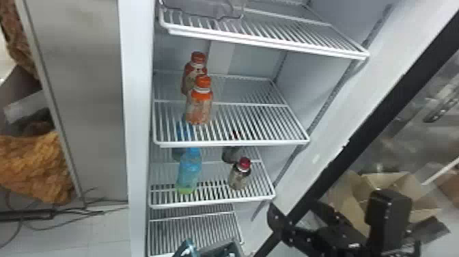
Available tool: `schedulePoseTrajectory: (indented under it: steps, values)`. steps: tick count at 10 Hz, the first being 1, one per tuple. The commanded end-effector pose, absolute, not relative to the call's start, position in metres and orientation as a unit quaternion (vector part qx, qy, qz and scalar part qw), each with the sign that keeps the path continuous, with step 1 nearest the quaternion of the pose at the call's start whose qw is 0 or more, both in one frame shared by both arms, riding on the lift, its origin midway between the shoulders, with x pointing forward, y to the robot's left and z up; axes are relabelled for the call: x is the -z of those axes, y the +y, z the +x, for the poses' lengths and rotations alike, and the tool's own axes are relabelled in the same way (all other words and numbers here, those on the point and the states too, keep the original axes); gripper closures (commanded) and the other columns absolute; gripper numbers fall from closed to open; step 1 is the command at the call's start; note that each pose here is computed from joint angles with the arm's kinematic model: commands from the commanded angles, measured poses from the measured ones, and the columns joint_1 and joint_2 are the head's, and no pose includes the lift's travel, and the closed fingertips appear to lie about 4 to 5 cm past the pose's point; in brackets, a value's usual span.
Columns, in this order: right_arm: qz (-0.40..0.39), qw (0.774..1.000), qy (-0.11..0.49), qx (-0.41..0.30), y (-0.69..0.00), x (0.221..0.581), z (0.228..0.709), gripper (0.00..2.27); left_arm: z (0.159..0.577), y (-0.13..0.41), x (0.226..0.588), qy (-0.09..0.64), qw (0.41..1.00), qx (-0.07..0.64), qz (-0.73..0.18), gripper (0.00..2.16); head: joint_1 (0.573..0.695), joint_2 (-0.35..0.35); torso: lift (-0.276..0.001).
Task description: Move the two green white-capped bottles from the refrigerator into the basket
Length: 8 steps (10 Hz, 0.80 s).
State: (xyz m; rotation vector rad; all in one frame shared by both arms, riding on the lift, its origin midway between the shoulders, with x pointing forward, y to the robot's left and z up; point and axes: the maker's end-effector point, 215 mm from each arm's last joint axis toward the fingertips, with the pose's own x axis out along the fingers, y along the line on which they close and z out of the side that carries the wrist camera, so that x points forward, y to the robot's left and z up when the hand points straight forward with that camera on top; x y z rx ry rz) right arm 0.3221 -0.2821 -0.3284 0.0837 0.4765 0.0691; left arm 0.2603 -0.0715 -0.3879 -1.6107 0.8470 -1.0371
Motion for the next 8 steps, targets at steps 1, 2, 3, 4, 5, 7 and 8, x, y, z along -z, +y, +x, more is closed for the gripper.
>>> schedulePoseTrajectory:
  steps: [1, 2, 3, 4, 5, 7, 8]
  values:
    - [0.054, 0.985, 0.159, -0.046, -0.285, 0.308, 0.346, 0.10, 0.261, -0.072, 0.387, 0.350, 0.499, 0.429, -0.667, 1.22, 0.695, -0.350, -0.004]
    - [0.052, 0.991, 0.112, -0.051, -0.290, 0.294, 0.359, 0.10, 0.261, -0.072, 0.387, 0.350, 0.499, 0.429, -0.667, 1.21, 0.695, -0.350, -0.004]
    - [0.050, 0.995, 0.071, -0.051, -0.293, 0.283, 0.367, 0.10, 0.261, -0.072, 0.387, 0.350, 0.499, 0.429, -0.667, 1.21, 0.695, -0.350, -0.004]
    - [0.048, 0.996, 0.044, -0.054, -0.296, 0.280, 0.372, 0.10, 0.261, -0.071, 0.388, 0.349, 0.499, 0.427, -0.668, 1.21, 0.695, -0.350, -0.004]
    - [0.045, 0.997, 0.028, -0.057, -0.298, 0.282, 0.376, 0.10, 0.262, -0.071, 0.389, 0.349, 0.500, 0.426, -0.669, 1.22, 0.695, -0.350, -0.004]
    - [0.036, 0.998, 0.004, -0.058, -0.299, 0.286, 0.380, 0.10, 0.262, -0.071, 0.389, 0.348, 0.499, 0.426, -0.670, 1.21, 0.695, -0.350, -0.004]
    - [0.033, 0.998, -0.004, -0.058, -0.298, 0.287, 0.380, 0.10, 0.263, -0.071, 0.388, 0.347, 0.500, 0.425, -0.670, 1.21, 0.695, -0.350, -0.004]
